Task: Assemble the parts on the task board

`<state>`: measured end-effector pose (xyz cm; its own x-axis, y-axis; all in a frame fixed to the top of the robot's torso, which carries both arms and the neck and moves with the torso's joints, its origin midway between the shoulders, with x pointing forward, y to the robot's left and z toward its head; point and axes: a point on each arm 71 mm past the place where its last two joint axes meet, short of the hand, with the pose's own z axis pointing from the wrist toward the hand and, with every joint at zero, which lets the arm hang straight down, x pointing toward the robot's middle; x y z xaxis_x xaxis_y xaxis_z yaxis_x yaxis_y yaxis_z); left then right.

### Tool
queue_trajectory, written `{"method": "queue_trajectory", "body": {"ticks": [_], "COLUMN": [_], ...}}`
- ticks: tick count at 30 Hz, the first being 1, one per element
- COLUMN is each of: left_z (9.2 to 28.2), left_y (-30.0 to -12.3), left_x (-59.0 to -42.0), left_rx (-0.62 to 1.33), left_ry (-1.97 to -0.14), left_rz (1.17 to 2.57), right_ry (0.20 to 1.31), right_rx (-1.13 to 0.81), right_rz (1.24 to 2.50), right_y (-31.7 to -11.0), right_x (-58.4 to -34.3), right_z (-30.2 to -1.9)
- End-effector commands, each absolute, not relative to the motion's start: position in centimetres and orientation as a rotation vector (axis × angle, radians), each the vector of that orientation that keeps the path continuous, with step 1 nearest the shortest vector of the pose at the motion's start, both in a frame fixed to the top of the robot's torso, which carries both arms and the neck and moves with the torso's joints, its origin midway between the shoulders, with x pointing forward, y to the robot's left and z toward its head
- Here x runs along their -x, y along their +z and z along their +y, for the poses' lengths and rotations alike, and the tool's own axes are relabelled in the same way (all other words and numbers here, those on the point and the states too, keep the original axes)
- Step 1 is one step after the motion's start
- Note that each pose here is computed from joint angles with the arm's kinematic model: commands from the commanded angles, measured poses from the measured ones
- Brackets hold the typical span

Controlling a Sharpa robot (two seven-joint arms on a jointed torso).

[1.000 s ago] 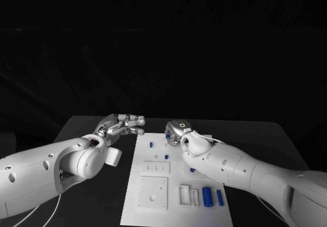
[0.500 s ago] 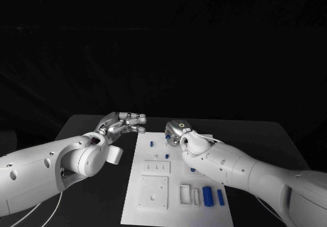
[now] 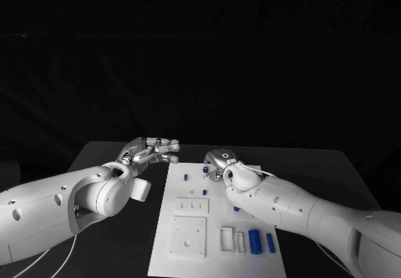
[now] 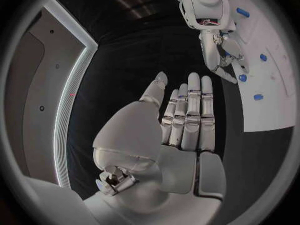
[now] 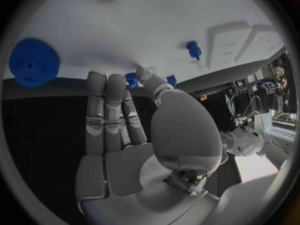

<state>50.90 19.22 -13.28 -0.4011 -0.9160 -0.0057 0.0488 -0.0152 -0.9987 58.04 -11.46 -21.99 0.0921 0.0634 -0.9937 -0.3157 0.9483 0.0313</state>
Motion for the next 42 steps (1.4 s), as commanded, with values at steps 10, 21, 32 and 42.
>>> {"method": "queue_trajectory", "body": {"ticks": [10, 21, 32, 42], "left_z": [20.0, 20.5, 20.3, 20.3], "left_y": [-12.8, -12.7, -12.9, -12.9], "left_x": [-50.9, -51.0, -51.4, -51.5], "left_rx": [0.944, 0.946, 0.945, 0.944], "left_ry": [-1.529, -1.522, -1.524, -1.525], "left_rz": [1.448, 1.44, 1.444, 1.446], "right_ry": [0.341, 0.363, 0.293, 0.278], "right_rx": [0.106, -0.053, -0.004, -0.002], "right_rz": [1.403, 1.518, 1.62, 1.663], "right_y": [-18.2, -15.7, -17.2, -18.5], "right_x": [-57.1, -57.3, -58.1, -58.2], "right_z": [-15.4, -21.8, -22.9, -22.8]}}
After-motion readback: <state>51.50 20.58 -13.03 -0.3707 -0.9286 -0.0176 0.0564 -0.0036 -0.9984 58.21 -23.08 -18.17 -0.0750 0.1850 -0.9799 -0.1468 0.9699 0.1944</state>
